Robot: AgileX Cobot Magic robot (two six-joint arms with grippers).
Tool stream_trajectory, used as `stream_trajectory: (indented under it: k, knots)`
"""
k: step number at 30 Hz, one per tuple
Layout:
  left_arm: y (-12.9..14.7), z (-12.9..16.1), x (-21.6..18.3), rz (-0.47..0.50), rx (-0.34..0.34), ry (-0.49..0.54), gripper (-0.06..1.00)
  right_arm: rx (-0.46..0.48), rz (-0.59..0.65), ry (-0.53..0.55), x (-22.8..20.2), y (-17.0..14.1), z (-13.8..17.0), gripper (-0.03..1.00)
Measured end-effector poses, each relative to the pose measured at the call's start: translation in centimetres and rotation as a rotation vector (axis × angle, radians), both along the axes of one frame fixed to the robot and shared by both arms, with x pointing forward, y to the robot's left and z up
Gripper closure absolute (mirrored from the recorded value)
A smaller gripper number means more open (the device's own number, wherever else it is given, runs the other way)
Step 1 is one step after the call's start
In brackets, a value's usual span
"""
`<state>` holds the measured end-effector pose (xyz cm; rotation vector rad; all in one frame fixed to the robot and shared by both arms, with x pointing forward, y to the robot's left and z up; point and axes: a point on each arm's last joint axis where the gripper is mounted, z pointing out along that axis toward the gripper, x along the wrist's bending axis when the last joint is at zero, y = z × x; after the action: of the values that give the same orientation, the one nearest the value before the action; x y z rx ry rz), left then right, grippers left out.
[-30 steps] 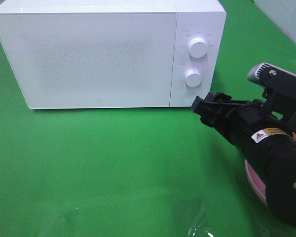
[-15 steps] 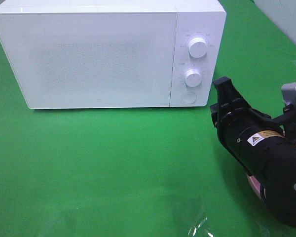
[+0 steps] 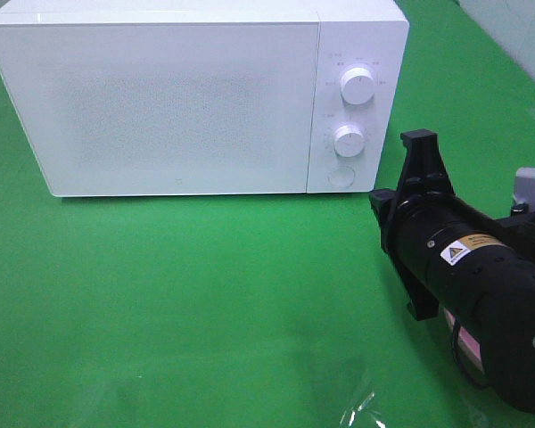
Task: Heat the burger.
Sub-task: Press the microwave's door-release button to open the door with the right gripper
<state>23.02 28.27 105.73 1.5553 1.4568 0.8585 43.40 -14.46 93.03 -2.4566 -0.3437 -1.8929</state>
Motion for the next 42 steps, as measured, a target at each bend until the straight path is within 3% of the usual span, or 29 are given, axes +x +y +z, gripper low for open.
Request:
stream_trajectory:
  k: [10,42]
  knots:
    - [0.0,0.0,0.0,0.000,0.000,0.000,0.10,-0.018,-0.001,0.027,0.3,0.1,-0.7,0.96]
    - [0.0,0.0,0.0,0.000,0.000,0.000,0.10,0.054,-0.028,0.103,9.2,0.7,-4.3,0.96]
